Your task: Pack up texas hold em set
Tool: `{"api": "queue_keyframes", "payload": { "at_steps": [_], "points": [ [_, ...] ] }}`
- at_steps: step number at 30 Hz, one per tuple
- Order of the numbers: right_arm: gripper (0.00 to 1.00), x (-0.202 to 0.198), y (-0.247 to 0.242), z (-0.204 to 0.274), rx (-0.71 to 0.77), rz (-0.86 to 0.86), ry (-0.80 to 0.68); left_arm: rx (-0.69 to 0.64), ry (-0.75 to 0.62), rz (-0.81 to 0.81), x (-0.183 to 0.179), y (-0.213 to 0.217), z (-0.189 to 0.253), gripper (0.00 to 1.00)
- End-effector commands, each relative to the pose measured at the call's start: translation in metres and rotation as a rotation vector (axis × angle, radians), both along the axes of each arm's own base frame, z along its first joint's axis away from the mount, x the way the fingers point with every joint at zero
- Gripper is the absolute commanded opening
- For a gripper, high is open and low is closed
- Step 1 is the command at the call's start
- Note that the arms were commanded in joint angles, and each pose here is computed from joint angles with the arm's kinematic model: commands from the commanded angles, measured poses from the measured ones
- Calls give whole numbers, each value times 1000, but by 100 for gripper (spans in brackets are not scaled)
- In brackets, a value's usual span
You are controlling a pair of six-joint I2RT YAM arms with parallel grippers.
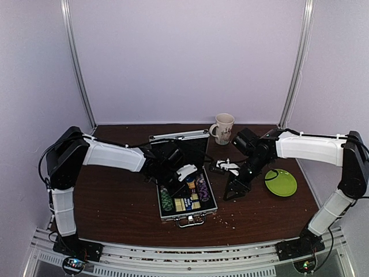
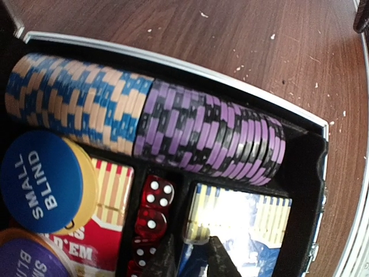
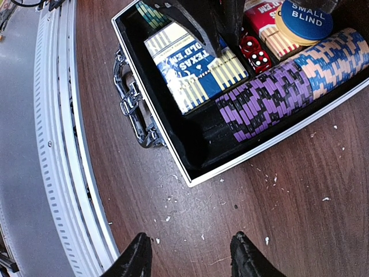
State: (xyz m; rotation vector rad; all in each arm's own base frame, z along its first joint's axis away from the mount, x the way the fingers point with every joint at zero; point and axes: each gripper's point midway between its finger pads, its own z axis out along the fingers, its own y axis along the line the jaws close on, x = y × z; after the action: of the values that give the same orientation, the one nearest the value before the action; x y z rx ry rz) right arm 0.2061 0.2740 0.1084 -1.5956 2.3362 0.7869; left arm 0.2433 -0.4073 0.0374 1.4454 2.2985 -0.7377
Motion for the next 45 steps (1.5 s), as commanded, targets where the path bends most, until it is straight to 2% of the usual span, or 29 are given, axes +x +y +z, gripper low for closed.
{"api": "queue_keyframes", "payload": {
  "at_steps": [1,5,12,15,18,21,22,25,26,29,33,37,42,45],
  "points": [
    [47,2,-2,12,11,11,-40,25,-31,8,-10,9,12,25],
    [47,5,-10,24,19,3,-90,-33,-118,8,-14,10,65,28],
    [49,18,-25,56,56,-35,-188,-98,-229,-53,-52,14,143,31],
    [51,29,-32,77,71,-62,-273,-174,-347,30,-43,22,202,33],
    [52,46,-38,99,73,-113,-405,-201,-488,169,-17,39,254,46],
    [55,71,-48,125,68,-222,-561,-167,-534,307,15,59,282,64],
    [60,78,-52,135,70,-257,-602,-148,-515,338,25,65,284,67],
    [98,100,-59,152,76,-381,-656,-103,-421,373,50,72,276,70],
    [100,102,-58,154,88,-408,-631,-85,-398,366,56,73,271,70],
    [99,96,-46,145,140,-381,-525,-53,-354,317,65,68,253,69],
    [100,82,-32,120,154,-330,-365,-78,-245,187,48,49,229,67],
    [100,66,-23,103,163,-279,-235,-61,-167,134,36,45,204,64],
    [90,46,-11,97,219,-221,-114,-60,-92,69,8,39,187,61],
    [89,37,-6,92,257,-204,-55,-50,-58,19,-17,34,177,60]
  ]
}}
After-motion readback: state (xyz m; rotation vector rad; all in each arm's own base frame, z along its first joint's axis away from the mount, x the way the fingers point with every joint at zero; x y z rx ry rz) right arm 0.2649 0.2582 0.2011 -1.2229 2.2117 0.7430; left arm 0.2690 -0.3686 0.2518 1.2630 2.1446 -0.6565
